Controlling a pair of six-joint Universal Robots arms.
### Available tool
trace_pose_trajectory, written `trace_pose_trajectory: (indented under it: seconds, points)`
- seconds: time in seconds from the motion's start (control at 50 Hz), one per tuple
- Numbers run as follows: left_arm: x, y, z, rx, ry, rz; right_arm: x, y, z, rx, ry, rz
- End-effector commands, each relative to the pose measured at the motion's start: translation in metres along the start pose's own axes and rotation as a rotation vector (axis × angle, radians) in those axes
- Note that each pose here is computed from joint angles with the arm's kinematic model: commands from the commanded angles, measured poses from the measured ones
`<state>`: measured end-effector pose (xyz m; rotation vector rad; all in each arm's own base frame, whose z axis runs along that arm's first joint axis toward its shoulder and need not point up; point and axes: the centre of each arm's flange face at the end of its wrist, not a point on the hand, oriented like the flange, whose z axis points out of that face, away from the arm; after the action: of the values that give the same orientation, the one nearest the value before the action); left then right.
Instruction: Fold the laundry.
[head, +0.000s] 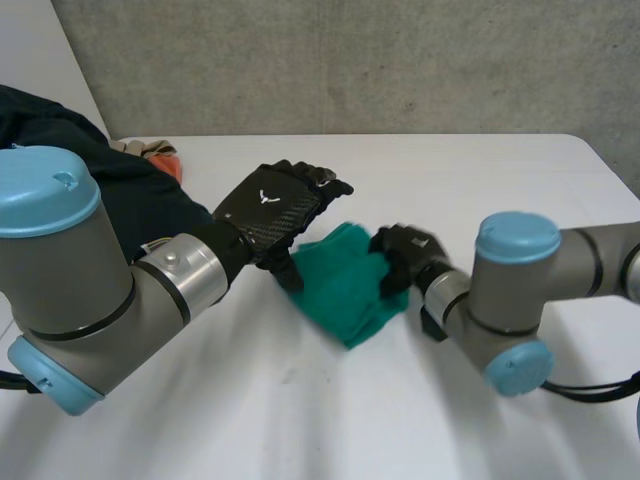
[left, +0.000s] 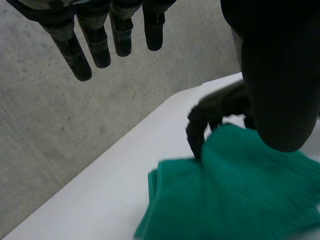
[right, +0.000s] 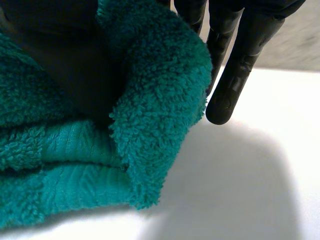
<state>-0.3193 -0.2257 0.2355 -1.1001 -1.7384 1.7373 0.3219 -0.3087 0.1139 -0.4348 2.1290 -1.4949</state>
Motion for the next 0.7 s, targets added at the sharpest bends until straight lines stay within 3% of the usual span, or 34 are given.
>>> trace_pose_trajectory:
  seconds: [0.02,0.08,0.16,0.34,0.52,0.7]
  points:
    - [-0.001,-0.004,0.002,0.016,-0.003,0.003,0.056,-0.033,0.027,0.100,0.128,-0.051]
    - [-0.002,-0.005,0.002,0.019,-0.002,0.005,0.077,-0.042,0.037,0.131,0.171,-0.078]
    - [-0.003,-0.009,0.004,0.033,-0.006,0.010,0.135,-0.064,0.054,0.189,0.306,-0.131]
    - [-0.003,-0.014,0.009,0.053,-0.002,0.019,0.230,-0.073,0.077,0.157,0.438,-0.155]
    - [-0.002,-0.005,0.013,0.030,0.003,0.013,0.287,-0.086,0.061,0.171,0.514,-0.196]
    - [-0.002,0.001,0.020,0.020,0.006,0.006,0.303,-0.093,0.054,0.165,0.564,-0.310]
